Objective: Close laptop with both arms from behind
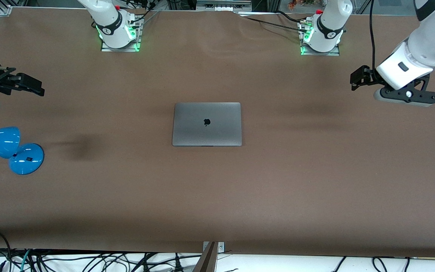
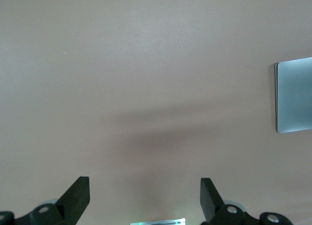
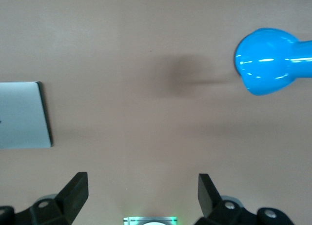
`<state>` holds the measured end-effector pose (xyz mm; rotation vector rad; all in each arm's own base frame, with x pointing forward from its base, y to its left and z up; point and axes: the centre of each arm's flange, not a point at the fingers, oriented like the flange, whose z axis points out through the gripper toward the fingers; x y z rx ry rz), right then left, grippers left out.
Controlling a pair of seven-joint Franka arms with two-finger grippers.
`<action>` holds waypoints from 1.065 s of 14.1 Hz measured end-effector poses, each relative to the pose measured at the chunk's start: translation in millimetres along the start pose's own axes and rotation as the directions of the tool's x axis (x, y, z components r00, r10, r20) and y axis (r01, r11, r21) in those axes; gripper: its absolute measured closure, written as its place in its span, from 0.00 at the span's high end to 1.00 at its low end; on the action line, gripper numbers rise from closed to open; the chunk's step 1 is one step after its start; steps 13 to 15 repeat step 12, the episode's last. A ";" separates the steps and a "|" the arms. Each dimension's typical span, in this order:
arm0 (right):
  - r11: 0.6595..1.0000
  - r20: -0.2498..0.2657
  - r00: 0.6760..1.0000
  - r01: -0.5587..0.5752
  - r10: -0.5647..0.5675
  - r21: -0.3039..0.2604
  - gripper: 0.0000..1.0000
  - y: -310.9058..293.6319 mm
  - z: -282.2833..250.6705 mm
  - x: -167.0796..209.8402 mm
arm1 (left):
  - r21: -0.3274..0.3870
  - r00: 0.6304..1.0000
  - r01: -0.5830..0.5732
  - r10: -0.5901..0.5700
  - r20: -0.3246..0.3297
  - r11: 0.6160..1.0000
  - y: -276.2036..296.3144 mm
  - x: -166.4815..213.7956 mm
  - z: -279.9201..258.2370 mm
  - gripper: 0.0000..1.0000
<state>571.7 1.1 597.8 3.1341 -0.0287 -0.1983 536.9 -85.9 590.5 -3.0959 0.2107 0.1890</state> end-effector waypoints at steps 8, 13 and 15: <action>1.000 0.010 1.000 0.005 -0.005 0.011 1.00 -1.3 1.3 -1.0 | 0.000 1.000 -0.021 0.021 -0.022 1.000 2.7 -17.1 28.6 1.00; 1.000 0.001 1.000 0.001 -0.001 -0.014 1.00 2.4 0.6 0.1 | -0.001 1.000 -0.018 0.018 -0.023 1.000 0.8 -17.7 27.4 1.00; 1.000 0.001 1.000 0.001 -0.001 -0.014 1.00 2.4 0.6 0.1 | -0.001 1.000 -0.018 0.018 -0.023 1.000 0.8 -17.7 27.4 1.00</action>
